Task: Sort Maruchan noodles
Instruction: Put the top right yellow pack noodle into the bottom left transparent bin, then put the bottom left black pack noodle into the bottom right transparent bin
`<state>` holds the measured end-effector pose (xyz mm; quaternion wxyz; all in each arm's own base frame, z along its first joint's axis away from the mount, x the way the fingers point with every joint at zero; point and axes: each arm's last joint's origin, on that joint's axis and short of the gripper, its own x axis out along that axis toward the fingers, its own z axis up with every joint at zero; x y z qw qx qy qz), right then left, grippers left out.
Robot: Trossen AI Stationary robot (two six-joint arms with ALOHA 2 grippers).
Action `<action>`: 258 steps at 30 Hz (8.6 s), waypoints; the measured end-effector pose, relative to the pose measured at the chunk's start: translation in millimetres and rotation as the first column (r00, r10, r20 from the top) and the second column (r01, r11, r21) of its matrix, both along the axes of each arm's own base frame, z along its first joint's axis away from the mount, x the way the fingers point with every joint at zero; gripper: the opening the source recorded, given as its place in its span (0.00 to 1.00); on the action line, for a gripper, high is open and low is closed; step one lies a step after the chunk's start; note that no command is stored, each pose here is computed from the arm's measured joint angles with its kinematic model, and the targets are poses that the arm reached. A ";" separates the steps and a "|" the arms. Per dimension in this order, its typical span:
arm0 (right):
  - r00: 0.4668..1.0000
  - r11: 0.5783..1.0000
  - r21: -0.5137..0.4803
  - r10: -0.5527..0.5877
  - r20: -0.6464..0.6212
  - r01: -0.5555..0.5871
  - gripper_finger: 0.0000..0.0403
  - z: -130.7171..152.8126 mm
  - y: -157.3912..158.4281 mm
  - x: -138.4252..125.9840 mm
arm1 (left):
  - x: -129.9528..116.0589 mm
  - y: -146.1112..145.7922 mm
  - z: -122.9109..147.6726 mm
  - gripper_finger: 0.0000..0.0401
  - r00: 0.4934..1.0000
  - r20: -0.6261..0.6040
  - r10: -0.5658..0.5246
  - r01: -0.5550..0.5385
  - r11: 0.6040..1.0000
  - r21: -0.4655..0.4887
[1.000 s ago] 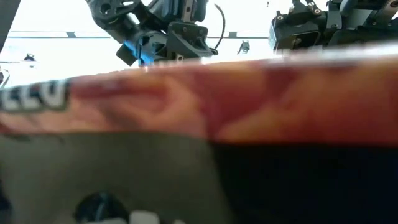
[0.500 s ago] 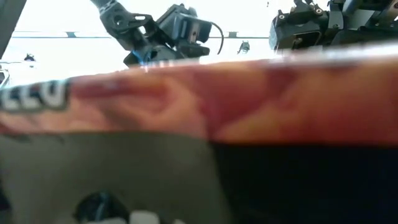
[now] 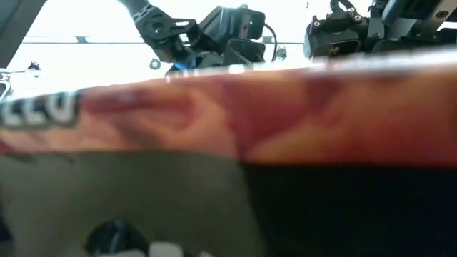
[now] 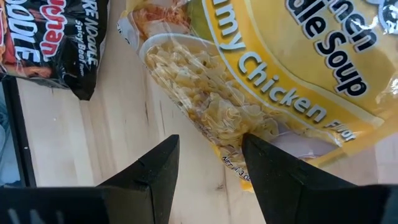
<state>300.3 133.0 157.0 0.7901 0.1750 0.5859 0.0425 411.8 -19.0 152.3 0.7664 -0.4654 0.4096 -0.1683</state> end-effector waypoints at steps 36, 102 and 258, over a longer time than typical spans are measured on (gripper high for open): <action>0.998 0.996 -0.072 0.046 0.039 -0.044 0.43 -0.3 -4.0 1.9 | -2.4 15.2 -14.6 0.50 0.995 -0.103 0.006 0.004 0.995 0.096; 0.964 0.986 -0.166 0.013 0.265 0.032 0.43 103.2 -36.5 -35.2 | 4.3 18.8 68.9 0.27 0.961 -0.242 -0.133 0.240 0.835 0.495; 0.950 0.988 -0.155 0.033 0.309 0.016 0.43 103.2 -33.7 -28.6 | -203.9 -240.8 117.0 0.51 0.850 -0.277 0.449 -0.293 0.838 0.460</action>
